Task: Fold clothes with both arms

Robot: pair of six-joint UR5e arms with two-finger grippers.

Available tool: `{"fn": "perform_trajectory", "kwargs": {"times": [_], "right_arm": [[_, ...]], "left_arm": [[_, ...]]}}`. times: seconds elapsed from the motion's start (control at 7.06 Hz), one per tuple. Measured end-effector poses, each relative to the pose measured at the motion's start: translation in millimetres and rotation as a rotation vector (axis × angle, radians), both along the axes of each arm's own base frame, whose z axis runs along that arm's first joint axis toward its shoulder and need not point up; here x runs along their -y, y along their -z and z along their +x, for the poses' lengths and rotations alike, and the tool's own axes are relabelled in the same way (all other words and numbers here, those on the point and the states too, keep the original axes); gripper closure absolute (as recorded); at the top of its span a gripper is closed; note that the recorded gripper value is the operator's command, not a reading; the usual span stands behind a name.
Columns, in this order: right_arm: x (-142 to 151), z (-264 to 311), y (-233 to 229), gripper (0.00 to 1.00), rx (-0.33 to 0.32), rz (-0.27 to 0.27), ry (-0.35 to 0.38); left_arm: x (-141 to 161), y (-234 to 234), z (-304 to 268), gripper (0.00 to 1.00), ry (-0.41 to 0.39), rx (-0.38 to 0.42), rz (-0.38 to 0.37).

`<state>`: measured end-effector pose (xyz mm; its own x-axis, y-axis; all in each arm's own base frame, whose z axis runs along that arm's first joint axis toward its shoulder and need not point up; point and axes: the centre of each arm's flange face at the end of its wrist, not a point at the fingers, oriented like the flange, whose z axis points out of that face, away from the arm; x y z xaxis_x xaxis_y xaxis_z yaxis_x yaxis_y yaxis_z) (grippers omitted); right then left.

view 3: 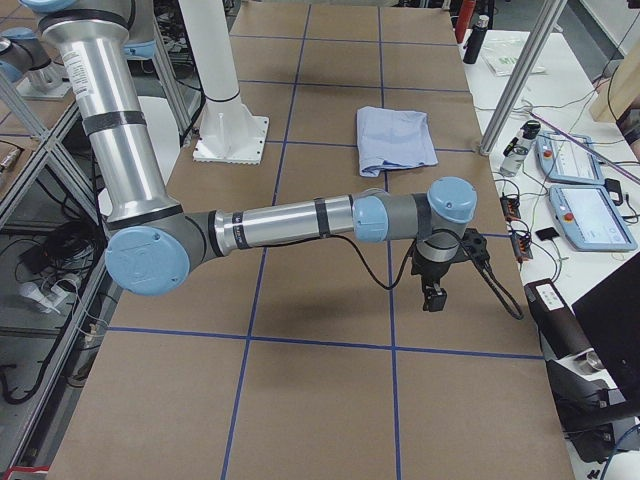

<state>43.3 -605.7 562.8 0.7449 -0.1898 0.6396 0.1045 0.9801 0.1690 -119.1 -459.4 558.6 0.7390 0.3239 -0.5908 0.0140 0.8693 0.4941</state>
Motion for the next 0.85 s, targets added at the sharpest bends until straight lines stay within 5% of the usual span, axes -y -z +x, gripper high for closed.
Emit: {"fn": "perform_trajectory", "kwargs": {"times": [0.85], "right_arm": [[-46, 1, -33, 0.0, 0.014, -0.04, -0.003]], "left_arm": [[10, -51, 10, 0.0, 0.071, -0.055, -0.19]]}}
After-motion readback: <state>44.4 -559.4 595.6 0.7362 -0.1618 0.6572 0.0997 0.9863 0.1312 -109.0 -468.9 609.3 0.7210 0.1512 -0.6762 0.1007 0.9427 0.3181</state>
